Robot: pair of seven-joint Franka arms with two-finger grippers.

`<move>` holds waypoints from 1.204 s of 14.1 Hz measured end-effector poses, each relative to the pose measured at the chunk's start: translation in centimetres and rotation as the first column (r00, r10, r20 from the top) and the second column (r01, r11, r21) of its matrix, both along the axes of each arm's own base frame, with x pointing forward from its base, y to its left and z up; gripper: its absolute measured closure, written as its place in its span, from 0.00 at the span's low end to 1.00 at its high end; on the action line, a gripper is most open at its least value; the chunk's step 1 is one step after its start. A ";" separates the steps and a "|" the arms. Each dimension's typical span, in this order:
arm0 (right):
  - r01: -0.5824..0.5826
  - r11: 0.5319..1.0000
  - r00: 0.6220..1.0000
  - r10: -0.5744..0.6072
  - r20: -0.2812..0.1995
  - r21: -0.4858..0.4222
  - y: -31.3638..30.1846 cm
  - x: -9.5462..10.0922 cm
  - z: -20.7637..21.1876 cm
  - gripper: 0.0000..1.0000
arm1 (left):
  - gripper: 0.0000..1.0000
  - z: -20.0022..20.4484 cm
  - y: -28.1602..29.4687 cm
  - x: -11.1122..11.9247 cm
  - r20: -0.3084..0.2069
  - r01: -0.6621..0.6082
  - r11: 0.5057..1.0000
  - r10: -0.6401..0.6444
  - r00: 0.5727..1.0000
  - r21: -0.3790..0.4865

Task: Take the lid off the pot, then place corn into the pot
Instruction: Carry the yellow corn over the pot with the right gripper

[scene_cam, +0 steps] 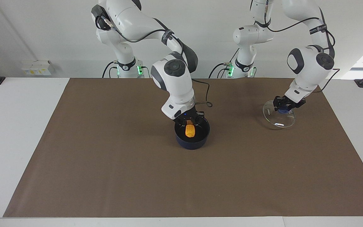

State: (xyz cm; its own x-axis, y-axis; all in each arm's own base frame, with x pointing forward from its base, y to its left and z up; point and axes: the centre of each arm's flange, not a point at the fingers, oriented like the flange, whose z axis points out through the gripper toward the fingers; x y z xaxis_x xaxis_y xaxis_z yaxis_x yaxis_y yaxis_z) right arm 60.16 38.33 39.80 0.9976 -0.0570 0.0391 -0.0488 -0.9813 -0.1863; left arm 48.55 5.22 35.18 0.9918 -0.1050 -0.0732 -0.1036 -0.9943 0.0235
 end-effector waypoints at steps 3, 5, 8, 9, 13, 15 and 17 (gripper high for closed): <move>0.000 1.000 1.000 0.000 -0.011 -0.010 0.2 0.1 -1.6 0.63 | 0.36 -2.4 0.2 0.7 -0.004 -0.005 1.000 0.005 1.000 -0.001; 0.010 1.000 1.000 -0.010 -0.016 -0.015 -0.4 0.4 -2.1 0.63 | 0.16 -2.2 0.3 0.9 0.004 -0.007 1.000 0.007 1.000 0.000; 0.005 1.000 1.000 -0.006 -0.028 -0.021 -0.2 0.2 -2.8 0.63 | 0.00 -1.4 0.7 1.6 0.030 -0.030 1.000 0.030 0.999 0.003; 0.004 1.000 0.999 -0.005 -0.034 -0.025 -0.3 0.0 -3.2 0.63 | 0.00 -0.8 0.8 2.2 0.045 -0.054 0.999 0.054 0.998 0.005; -0.001 0.999 0.999 -0.001 -0.054 -0.037 -0.3 -0.4 -4.4 0.63 | 0.00 3.7 -0.3 5.1 0.125 -0.142 0.990 0.140 0.982 0.004; -0.001 0.999 0.999 -0.001 -0.055 -0.037 -0.3 -0.4 -4.4 0.56 | 0.00 5.8 -1.9 6.2 0.132 -0.154 0.988 0.153 0.979 0.001; 0.001 0.999 0.999 -0.003 -0.053 -0.036 -0.4 -0.4 -4.4 0.34 | 0.00 8.4 -3.8 7.1 0.129 -0.137 0.991 0.136 0.982 0.000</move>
